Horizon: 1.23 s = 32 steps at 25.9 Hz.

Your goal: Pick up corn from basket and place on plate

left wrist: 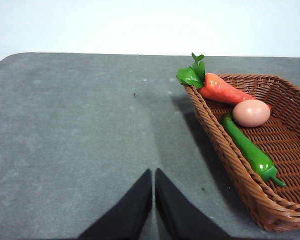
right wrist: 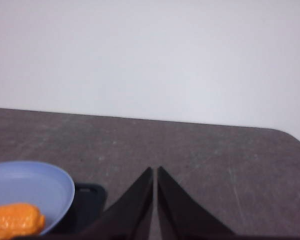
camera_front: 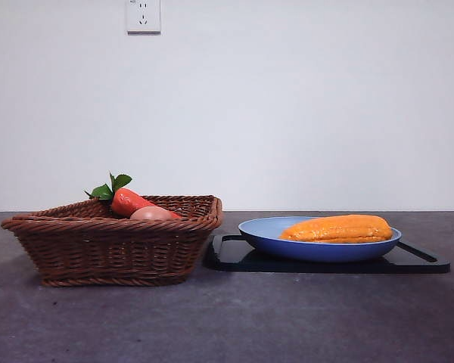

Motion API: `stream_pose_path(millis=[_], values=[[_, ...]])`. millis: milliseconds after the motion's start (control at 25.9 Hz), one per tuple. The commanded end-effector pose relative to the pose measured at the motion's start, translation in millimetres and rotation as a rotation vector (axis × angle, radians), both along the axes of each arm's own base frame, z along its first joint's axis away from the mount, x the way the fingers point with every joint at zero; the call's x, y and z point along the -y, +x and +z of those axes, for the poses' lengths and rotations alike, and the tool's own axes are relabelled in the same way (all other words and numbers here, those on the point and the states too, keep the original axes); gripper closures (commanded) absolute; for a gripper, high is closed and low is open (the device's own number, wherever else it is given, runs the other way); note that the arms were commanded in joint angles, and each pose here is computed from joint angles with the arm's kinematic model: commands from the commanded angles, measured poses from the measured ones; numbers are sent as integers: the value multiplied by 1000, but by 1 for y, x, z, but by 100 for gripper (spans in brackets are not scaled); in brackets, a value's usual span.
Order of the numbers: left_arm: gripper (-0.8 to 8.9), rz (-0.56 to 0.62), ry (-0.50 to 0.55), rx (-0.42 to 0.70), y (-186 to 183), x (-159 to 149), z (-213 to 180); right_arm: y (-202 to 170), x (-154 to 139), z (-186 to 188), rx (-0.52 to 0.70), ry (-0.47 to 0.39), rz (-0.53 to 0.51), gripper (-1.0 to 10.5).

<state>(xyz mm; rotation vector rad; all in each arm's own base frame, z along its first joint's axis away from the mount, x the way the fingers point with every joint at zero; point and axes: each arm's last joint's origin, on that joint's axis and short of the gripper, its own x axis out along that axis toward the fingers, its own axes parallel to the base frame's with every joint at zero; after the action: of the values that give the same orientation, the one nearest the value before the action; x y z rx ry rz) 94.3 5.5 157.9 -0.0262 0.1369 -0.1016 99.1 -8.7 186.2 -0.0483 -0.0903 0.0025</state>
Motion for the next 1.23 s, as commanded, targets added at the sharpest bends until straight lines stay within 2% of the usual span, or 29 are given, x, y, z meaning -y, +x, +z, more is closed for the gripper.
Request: stream_pose_path(millis=[39, 193, 540, 809, 1233], values=[[806, 6, -10, -23, 1, 0, -9, -1, 0, -4, 17, 2, -2, 945], [806, 6, -10, -23, 1, 0, -9, -3, 0, -10, 5, 4, -2, 945], [806, 6, -10, -21, 1, 0, -9, -3, -1, -28, -170, 48, 0, 945], [806, 6, -10, -22, 1, 0, -9, -3, -1, -33, -227, 57, -1, 945], [806, 6, -10, -22, 1, 0, -9, -3, -1, -28, -179, 51, 0, 945]])
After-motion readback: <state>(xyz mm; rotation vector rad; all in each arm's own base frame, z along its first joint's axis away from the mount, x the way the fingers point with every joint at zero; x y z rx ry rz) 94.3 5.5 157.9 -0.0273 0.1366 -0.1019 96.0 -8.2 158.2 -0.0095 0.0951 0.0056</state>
